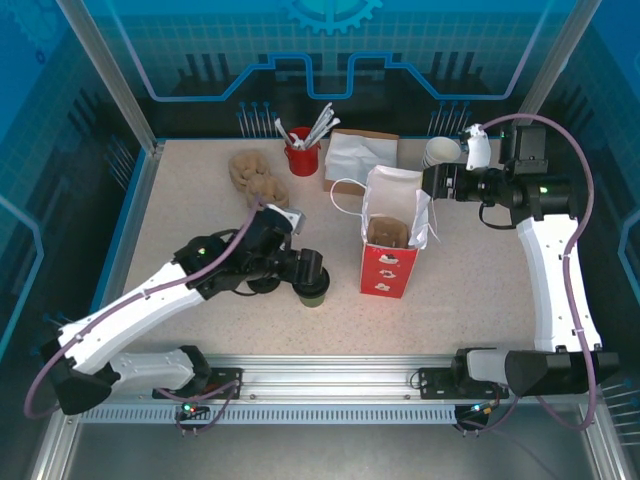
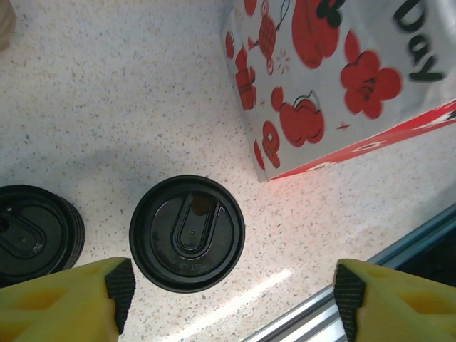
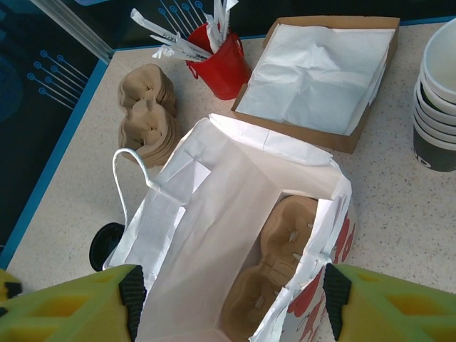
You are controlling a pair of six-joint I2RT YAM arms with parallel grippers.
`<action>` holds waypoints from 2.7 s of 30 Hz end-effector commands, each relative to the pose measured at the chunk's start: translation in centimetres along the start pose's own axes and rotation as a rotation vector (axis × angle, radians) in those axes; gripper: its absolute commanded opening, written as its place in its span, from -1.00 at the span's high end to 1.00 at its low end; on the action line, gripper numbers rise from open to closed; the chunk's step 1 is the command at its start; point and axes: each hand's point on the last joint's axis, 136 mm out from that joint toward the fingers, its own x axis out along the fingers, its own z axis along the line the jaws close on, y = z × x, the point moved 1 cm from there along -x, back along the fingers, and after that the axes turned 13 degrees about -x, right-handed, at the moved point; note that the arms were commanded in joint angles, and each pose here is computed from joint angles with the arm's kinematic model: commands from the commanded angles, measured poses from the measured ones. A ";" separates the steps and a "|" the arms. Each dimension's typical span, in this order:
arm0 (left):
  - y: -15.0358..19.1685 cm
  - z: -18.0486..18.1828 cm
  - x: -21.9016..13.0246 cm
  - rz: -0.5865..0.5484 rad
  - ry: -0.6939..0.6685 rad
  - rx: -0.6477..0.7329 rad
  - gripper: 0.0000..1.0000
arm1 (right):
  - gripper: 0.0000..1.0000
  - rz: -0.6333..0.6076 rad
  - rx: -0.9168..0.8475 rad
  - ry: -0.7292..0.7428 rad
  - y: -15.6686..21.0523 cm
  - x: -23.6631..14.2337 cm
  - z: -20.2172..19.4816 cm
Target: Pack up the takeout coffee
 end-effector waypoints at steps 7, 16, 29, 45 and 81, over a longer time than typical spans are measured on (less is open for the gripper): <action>2.3 0.5 4.5 0.023 -0.128 0.127 -0.92 | -0.39 -0.046 -0.017 -0.014 0.8 -1.3 0.6; 4.1 2.4 7.7 0.062 -0.203 0.181 -0.97 | -0.40 -0.049 -0.007 -0.031 0.9 -1.5 1.0; 4.5 3.1 9.4 0.065 -0.237 0.172 -0.68 | -0.40 -0.033 -0.004 -0.031 1.3 -1.3 0.9; 4.9 3.7 9.8 0.076 -0.271 0.162 -0.64 | -0.39 -0.029 0.008 -0.034 1.0 -1.2 0.7; 6.4 4.1 9.5 0.179 -0.294 0.114 -0.34 | -0.39 -0.017 0.000 -0.060 -0.2 -0.9 0.1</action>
